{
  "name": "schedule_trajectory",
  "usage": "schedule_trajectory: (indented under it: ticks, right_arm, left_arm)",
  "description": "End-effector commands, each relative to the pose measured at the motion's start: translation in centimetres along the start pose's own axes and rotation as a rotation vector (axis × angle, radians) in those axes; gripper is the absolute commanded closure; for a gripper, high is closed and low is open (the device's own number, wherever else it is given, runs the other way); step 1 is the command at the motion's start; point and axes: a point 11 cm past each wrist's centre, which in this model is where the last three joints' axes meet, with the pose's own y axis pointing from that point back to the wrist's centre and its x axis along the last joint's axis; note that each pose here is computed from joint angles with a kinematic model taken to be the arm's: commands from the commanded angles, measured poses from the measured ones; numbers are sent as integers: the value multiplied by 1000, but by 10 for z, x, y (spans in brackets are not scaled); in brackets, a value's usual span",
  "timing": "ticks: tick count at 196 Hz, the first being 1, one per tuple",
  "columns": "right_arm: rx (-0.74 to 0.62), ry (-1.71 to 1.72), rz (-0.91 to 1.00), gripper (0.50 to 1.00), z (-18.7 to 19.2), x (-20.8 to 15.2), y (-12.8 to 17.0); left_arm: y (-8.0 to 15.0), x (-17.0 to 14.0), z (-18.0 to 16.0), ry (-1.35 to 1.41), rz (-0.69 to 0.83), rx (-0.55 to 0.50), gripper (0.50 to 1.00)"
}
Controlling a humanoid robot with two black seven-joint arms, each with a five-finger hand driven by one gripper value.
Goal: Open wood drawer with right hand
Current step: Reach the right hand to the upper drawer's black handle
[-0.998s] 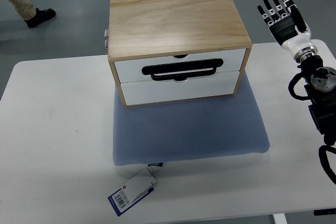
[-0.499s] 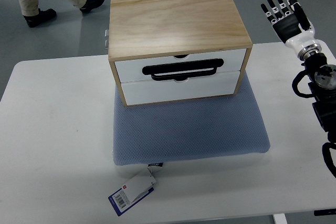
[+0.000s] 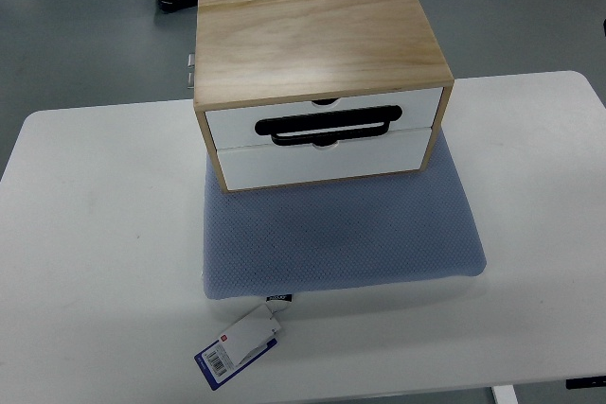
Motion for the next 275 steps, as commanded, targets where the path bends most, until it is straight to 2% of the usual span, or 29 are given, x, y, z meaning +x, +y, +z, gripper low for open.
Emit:
schedule_trajectory:
  ticks: [1, 23, 49, 58, 59, 63, 80, 109, 119, 120, 129, 147, 213, 251, 275]
  right_arm:
    - [-143, 340, -75, 554, -37, -21, 1]
    - [-273, 625, -112, 554, -75, -49, -2]
    - [-413, 828, -189, 554, -90, -91, 0]
    - [-413, 828, -189, 554, -90, -91, 0]
    - [-457, 901, -218, 554, -94, -110, 2]
    - [-472, 928, -230, 554, -95, -118, 3]
    - [-511, 976, -294, 554, -92, -145, 7]
    - [-566, 1025, -493, 554, -73, -215, 17]
    - [-566, 1025, -493, 554, -73, -215, 17]
    - [-584, 1052, -561, 556, -65, -242, 17]
    - [-602, 1064, -598, 556, -58, -255, 17]
    - [-629, 1044, -575, 556, -49, -268, 11]
    - [-681, 1032, -684, 556, 0, -312, 9]
    - [-702, 1037, -670, 554, 17, -317, 4]
    - [-727, 1034, -615, 554, 34, -306, -1]
  left_arm:
    - [0, -2, 0, -2, -6, -1, 500]
    - [0, -2, 4, -2, -5, -7, 500]
    - [0, -2, 5, -1, -5, -8, 500]
    - [0, -2, 5, -1, -5, -8, 500]
    - [0, -2, 5, -1, -5, -8, 500]
    - [0, -2, 5, -2, -5, -8, 500]
    - [0, 0, 5, -1, 0, -8, 500]
    - [0, -1, 5, -1, -2, -8, 500]
    - [0, -1, 5, -1, -2, -8, 500]
    - [0, -1, 5, -1, -2, -8, 500]
    - [0, -1, 5, -1, -2, -8, 500]
    - [0, 0, 5, 2, 0, -9, 500]
    - [0, 2, 5, 3, 7, -9, 500]
    - [0, 3, 5, 4, 9, -9, 500]
    - [0, 3, 5, 3, 10, -9, 500]
